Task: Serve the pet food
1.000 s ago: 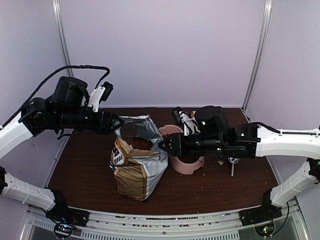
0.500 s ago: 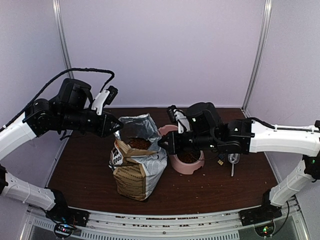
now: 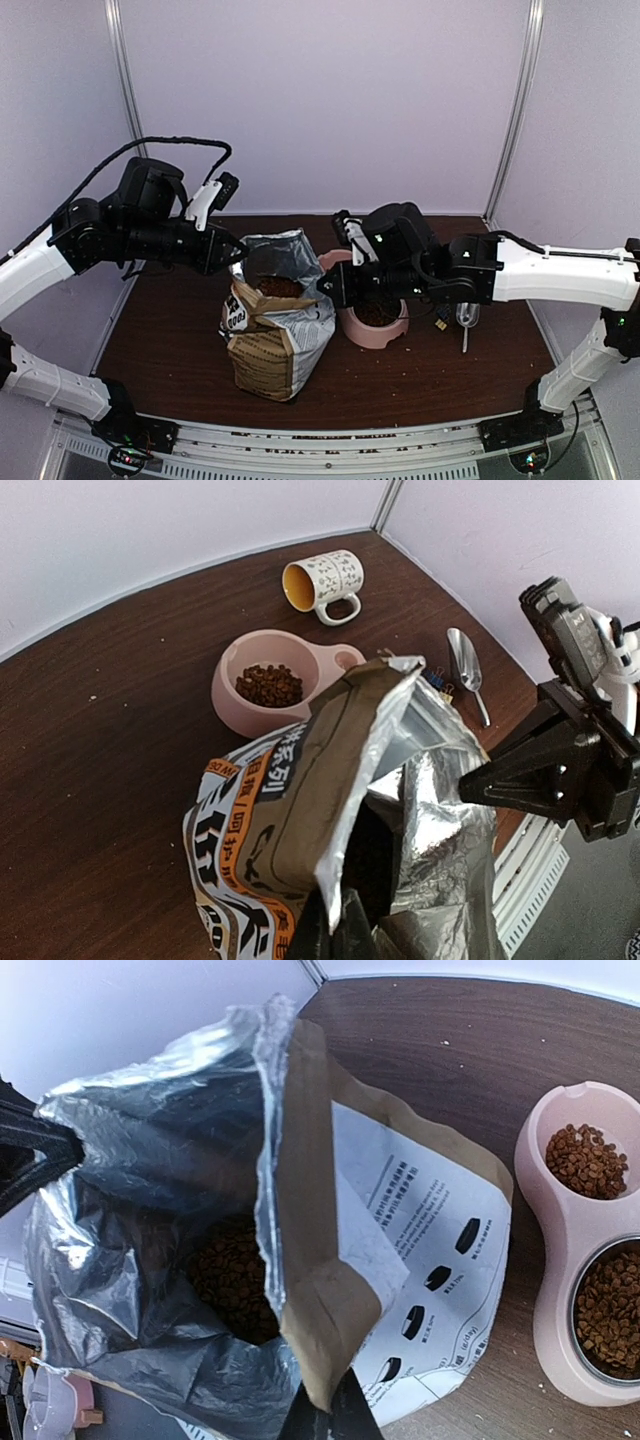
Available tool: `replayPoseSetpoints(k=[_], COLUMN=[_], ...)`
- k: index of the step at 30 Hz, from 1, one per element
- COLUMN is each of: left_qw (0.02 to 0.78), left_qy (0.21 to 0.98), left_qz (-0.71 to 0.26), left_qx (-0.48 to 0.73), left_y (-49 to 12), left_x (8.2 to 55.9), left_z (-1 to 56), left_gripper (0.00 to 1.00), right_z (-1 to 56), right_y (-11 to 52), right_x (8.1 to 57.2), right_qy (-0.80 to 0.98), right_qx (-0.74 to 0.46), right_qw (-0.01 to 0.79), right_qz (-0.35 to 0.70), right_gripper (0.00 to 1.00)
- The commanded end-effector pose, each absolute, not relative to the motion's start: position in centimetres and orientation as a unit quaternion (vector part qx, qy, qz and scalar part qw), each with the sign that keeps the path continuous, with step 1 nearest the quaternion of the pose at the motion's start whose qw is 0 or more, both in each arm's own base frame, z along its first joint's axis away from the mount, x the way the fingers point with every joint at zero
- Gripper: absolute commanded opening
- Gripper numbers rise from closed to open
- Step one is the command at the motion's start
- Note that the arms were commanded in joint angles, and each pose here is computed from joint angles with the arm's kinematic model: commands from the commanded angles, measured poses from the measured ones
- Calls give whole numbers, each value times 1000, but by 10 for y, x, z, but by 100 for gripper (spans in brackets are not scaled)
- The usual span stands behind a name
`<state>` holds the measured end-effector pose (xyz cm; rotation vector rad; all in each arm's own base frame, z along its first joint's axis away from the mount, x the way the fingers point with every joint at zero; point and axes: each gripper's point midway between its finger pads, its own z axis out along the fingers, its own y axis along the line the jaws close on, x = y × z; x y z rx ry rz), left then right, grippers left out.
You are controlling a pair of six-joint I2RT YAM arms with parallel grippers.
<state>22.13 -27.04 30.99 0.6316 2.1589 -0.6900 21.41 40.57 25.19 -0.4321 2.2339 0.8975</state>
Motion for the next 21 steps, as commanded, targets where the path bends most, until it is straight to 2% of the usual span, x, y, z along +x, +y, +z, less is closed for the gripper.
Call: replayPoseSetpoints(k=[1, 5, 8, 20, 21], left_qw=[417, 433, 444, 456, 461], left_qy=[802, 749, 721, 683, 689], left_qz=[-325, -387, -410, -434, -423], left_qx=[277, 318, 340, 369, 366], left_y=[-286, -299, -309, -320, -317], left_x=[217, 198, 186, 166, 169], left_z=[338, 369, 383, 399, 398], left_gripper=[0, 0, 0, 0, 6], right_z=[311, 366, 385, 402, 401], right_y=[431, 455, 477, 498, 498], right_x=[204, 190, 179, 184, 186], right_qy=[810, 765, 743, 724, 726], right_qx=[-200, -239, -265, -273, -272], right_qw=[366, 392, 391, 412, 414], right_qz=[413, 451, 474, 482, 477], right_gripper=[0, 0, 0, 0, 0])
